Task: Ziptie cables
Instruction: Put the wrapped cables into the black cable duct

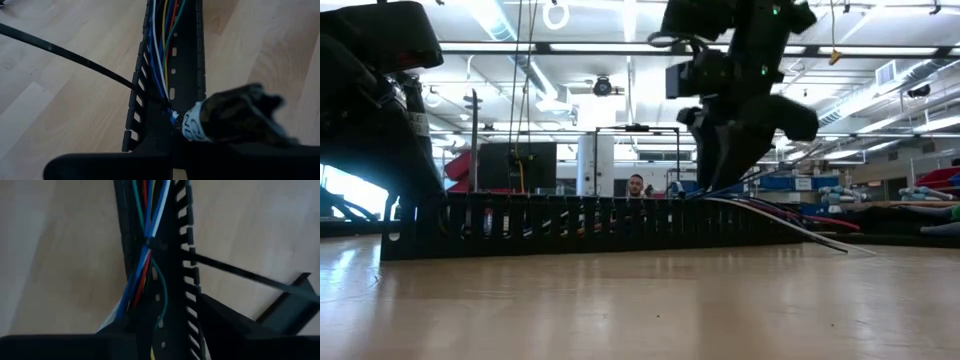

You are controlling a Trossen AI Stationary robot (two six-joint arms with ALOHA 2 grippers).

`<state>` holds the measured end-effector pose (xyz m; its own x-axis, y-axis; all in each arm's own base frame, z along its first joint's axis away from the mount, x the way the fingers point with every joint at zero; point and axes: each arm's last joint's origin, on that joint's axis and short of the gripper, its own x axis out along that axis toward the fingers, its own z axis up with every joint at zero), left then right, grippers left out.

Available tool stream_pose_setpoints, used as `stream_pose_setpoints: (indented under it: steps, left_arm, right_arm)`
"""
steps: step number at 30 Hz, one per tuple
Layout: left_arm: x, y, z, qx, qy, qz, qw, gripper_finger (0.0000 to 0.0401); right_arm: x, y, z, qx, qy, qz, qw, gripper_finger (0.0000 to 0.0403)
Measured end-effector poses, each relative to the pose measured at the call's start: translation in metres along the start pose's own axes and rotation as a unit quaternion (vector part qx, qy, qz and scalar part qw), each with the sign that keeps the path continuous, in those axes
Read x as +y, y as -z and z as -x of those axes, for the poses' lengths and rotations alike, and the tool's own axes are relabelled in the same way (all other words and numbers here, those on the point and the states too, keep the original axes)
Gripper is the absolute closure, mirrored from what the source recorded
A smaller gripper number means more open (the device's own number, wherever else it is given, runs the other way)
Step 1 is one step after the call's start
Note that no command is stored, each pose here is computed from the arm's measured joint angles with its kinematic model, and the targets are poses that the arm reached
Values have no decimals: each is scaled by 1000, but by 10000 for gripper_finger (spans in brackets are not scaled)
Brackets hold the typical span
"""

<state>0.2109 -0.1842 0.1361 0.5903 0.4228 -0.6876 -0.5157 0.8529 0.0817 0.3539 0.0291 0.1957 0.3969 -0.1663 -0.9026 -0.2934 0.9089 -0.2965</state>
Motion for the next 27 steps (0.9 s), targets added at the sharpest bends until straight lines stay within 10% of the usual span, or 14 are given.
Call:
stream_pose_setpoints:
  steps: [27]
  left_arm:
    - [0, 0, 0, 1, -1, 0, 1000, 401]
  right_arm:
    - [52, -5, 79, 106, 72, -63, 990, 278]
